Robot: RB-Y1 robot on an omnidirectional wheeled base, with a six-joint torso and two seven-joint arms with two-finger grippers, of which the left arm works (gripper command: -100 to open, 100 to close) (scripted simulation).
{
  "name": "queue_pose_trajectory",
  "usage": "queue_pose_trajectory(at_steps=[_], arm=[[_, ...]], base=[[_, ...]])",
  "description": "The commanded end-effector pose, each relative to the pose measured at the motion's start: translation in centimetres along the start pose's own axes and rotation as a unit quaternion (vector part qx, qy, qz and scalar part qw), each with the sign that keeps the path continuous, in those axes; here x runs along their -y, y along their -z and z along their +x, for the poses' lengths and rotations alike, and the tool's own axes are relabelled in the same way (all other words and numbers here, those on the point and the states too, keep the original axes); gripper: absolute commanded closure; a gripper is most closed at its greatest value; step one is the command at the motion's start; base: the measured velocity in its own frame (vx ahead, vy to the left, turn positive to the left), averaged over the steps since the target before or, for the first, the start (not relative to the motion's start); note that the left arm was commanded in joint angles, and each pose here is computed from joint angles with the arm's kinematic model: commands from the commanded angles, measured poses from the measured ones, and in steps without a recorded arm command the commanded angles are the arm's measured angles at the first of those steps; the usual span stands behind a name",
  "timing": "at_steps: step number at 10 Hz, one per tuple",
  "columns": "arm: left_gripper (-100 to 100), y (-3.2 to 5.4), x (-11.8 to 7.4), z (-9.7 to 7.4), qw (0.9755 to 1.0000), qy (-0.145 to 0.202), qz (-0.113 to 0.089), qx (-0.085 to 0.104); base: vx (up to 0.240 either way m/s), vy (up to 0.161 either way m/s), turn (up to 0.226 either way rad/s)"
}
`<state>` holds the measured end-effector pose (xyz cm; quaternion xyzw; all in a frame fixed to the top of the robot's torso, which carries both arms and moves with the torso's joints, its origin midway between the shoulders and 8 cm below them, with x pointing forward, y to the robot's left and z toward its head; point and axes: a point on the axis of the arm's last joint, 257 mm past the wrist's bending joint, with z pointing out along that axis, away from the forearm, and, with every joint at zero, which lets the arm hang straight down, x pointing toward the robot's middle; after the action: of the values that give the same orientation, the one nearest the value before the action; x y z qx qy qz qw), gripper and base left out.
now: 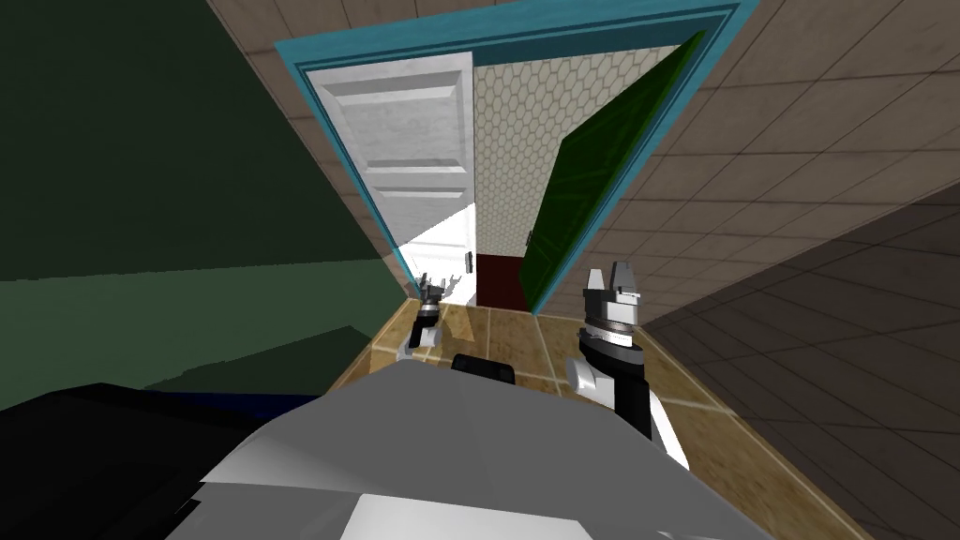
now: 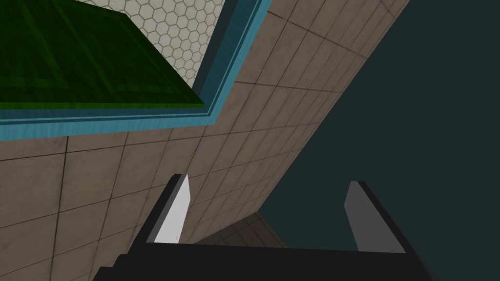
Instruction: Push the door open
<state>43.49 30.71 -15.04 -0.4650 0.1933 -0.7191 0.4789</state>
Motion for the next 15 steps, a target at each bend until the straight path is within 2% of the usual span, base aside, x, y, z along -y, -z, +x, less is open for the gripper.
queue_pose_trajectory(at_steps=[1,3,6,9,11,12,14,15], arm=[[-100,0.36,-1.1,-0.9,0.9995,0.029,-0.007,0.012],[-100,0.68,-2.6,-2.1,0.9976,0.062,-0.016,0.028],[-100,1.28,-4.7,-3.7,0.992,0.111,-0.026,0.053],[-100,1.97,-6.8,-5.2,0.9835,0.159,-0.034,0.079],[-100,2.56,-8.2,-6.2,0.9762,0.19,-0.039,0.097],[-100,2.56,-8.2,-6.2,0.9762,0.19,-0.039,0.097],[-100,3.14,-9.5,-7.0,0.9681,0.219,-0.041,0.115],[-100,3.15,-9.5,-7.0,0.968,0.219,-0.042,0.115]], base=[[0.093,0.058,-0.125],[0.094,0.047,-0.12],[0.085,0.048,-0.126],[0.08,0.055,-0.121],[0.078,0.057,-0.138],[0.067,0.024,-0.024],[0.059,0.043,-0.093],[0.05,0.038,-0.04]])
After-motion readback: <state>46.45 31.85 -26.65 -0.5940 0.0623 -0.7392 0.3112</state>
